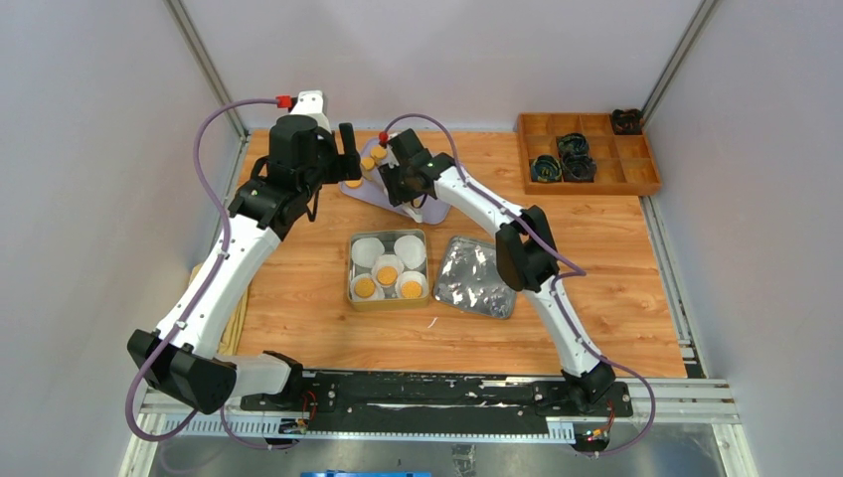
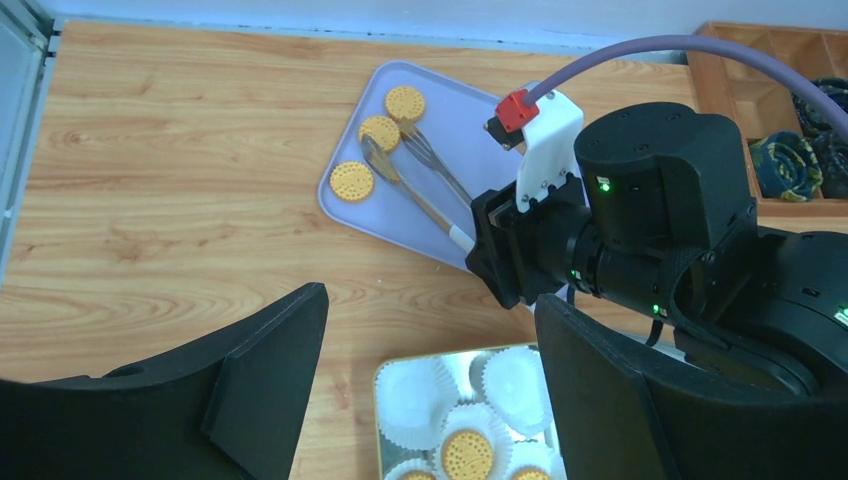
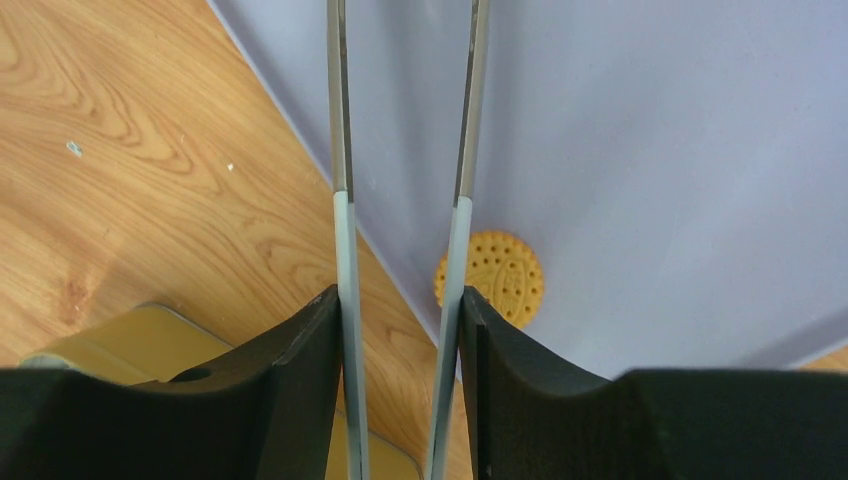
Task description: Pack the cookies
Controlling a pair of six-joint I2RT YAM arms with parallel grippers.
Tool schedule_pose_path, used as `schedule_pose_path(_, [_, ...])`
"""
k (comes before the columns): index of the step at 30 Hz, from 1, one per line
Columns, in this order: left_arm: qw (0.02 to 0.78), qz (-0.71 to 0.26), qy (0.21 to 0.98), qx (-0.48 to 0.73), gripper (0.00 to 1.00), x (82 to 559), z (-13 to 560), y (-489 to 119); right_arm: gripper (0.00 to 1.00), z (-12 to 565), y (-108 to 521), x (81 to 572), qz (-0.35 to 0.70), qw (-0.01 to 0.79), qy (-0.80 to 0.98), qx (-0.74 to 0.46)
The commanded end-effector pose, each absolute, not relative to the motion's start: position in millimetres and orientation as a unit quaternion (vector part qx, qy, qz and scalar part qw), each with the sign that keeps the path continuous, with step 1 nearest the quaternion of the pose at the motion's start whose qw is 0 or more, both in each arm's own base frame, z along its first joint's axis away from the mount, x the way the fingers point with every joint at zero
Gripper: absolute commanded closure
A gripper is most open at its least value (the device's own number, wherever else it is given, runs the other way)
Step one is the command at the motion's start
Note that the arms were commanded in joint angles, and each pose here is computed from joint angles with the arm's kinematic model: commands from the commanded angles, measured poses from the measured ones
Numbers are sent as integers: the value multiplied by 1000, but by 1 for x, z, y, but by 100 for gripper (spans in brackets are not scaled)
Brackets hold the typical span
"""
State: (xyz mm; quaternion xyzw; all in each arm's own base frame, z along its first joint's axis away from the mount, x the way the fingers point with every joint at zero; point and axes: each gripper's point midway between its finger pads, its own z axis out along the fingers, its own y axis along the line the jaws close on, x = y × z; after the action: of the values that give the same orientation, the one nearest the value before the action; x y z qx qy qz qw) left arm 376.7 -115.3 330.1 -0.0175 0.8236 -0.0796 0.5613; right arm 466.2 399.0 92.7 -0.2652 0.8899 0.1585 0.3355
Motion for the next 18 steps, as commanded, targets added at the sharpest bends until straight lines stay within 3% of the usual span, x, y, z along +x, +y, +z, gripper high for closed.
schedule_pose_path(1, [555, -69, 829, -15, 18, 376, 323, -113, 59, 86, 404, 473, 162, 333, 894, -253])
schedule_pose_path(9, [555, -69, 829, -14, 18, 375, 322, -113, 100, 95, 401, 476, 157, 344, 892, -248])
schedule_pose_path(18, [557, -75, 827, -14, 18, 375, 325, -114, 100, 134, 382, 460, 155, 373, 881, -247])
